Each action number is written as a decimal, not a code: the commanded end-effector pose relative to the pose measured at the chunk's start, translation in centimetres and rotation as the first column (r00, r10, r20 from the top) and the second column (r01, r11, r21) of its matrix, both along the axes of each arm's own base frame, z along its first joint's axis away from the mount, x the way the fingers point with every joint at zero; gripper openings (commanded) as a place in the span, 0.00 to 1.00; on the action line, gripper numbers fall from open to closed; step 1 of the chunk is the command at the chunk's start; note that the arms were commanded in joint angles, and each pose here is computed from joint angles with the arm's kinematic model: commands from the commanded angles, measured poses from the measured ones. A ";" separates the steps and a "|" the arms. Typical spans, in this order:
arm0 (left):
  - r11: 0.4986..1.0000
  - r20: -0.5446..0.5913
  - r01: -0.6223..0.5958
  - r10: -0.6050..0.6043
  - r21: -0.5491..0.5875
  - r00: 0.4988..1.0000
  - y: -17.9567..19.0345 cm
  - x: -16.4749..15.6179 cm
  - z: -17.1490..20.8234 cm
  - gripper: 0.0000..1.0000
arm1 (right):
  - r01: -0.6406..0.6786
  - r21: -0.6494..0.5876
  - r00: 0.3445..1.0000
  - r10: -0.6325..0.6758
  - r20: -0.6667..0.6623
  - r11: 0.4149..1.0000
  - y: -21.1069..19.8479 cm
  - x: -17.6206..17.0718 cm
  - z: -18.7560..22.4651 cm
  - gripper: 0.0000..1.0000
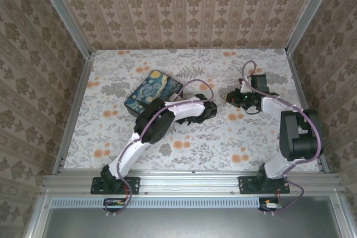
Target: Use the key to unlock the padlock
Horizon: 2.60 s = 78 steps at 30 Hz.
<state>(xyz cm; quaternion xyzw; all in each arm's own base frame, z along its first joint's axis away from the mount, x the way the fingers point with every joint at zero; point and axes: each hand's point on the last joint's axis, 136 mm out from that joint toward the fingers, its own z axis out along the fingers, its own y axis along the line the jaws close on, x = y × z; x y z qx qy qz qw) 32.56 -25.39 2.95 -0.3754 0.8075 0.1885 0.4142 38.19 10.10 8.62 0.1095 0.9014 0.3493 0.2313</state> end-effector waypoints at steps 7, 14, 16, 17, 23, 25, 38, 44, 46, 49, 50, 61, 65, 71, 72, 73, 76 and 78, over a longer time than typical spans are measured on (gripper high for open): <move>0.997 0.011 0.048 -0.048 0.055 0.999 2.3 -0.3 4.6 0.09 | -0.038 -0.006 0.999 0.038 0.026 0.999 0.6 0.0 0.6 0.00; 0.994 -0.052 0.105 -0.104 0.024 0.993 2.8 -1.4 5.7 0.05 | -0.042 -0.007 0.999 0.042 0.022 0.999 0.7 -0.2 0.6 0.00; 0.991 -0.083 0.135 -0.135 -0.009 0.987 2.6 -1.7 6.2 0.05 | -0.048 -0.012 0.999 0.048 0.021 0.999 0.8 -0.4 0.6 0.00; 0.988 -0.107 0.153 -0.156 -0.034 0.982 2.6 -2.0 6.4 0.04 | -0.051 -0.015 0.999 0.051 0.019 0.999 0.8 -0.6 0.6 0.00; 0.962 -0.219 0.222 -0.253 -0.159 0.942 3.1 -3.4 8.4 0.03 | -0.063 -0.042 0.998 0.064 0.016 0.997 0.8 -1.7 0.9 0.00; 0.951 -0.248 0.247 -0.290 -0.188 0.924 3.2 -3.6 9.1 0.02 | -0.059 -0.046 0.998 0.060 0.020 0.997 0.7 -1.9 1.0 0.00; 0.873 -0.374 0.340 -0.462 -0.348 0.804 2.9 -4.3 14.9 0.01 | -0.072 -0.025 0.997 0.073 0.031 0.997 1.2 -2.9 2.6 0.00; 0.839 -0.365 0.367 -0.514 -0.401 0.777 3.0 -4.0 17.6 0.01 | -0.089 -0.027 0.995 0.089 0.033 0.996 1.5 -3.5 3.2 0.00; 0.830 -0.363 0.371 -0.527 -0.417 0.769 3.1 -4.0 17.9 0.01 | -0.088 -0.027 0.995 0.089 0.036 0.996 1.5 -3.6 3.3 0.00; 0.817 -0.363 0.369 -0.540 -0.444 0.759 3.1 -4.1 18.3 0.01 | -0.088 -0.025 0.995 0.089 0.041 0.996 1.6 -3.6 3.6 0.00; 0.813 -0.358 0.371 -0.544 -0.449 0.758 3.2 -4.0 18.5 0.01 | -0.090 -0.024 0.995 0.091 0.042 0.996 1.7 -3.6 3.7 0.00; 0.742 -0.299 0.407 -0.615 -0.532 0.730 2.7 -2.7 18.9 0.25 | -0.154 -0.056 0.986 0.157 0.056 0.987 4.5 -3.8 5.2 0.00; 0.725 -0.256 0.423 -0.623 -0.544 0.739 3.5 -1.5 19.7 0.29 | -0.172 -0.065 0.983 0.176 0.056 0.983 5.4 -3.8 5.7 0.00; 0.675 -0.214 0.428 -0.652 -0.601 0.728 3.3 -0.6 19.2 0.32 | -0.192 -0.049 0.978 0.196 0.079 0.980 6.7 -4.0 7.4 0.00; 0.666 -0.204 0.431 -0.656 -0.608 0.727 3.3 -0.4 19.2 0.34 | -0.203 -0.040 0.975 0.206 0.087 0.978 7.2 -4.2 7.8 0.00; 0.658 -0.194 0.435 -0.660 -0.614 0.725 3.4 -0.2 19.3 0.36 | -0.210 -0.025 0.973 0.212 0.095 0.977 7.7 -4.3 8.3 0.00; 0.627 -0.149 0.452 -0.673 -0.634 0.724 3.6 0.5 19.9 0.44 | -0.249 0.011 0.963 0.247 0.108 0.968 9.9 -4.9 9.2 0.00; 0.592 -0.103 0.483 -0.694 -0.645 0.712 3.7 1.0 20.5 0.49 | -0.270 0.025 0.957 0.265 0.115 0.963 11.3 -5.3 9.9 0.00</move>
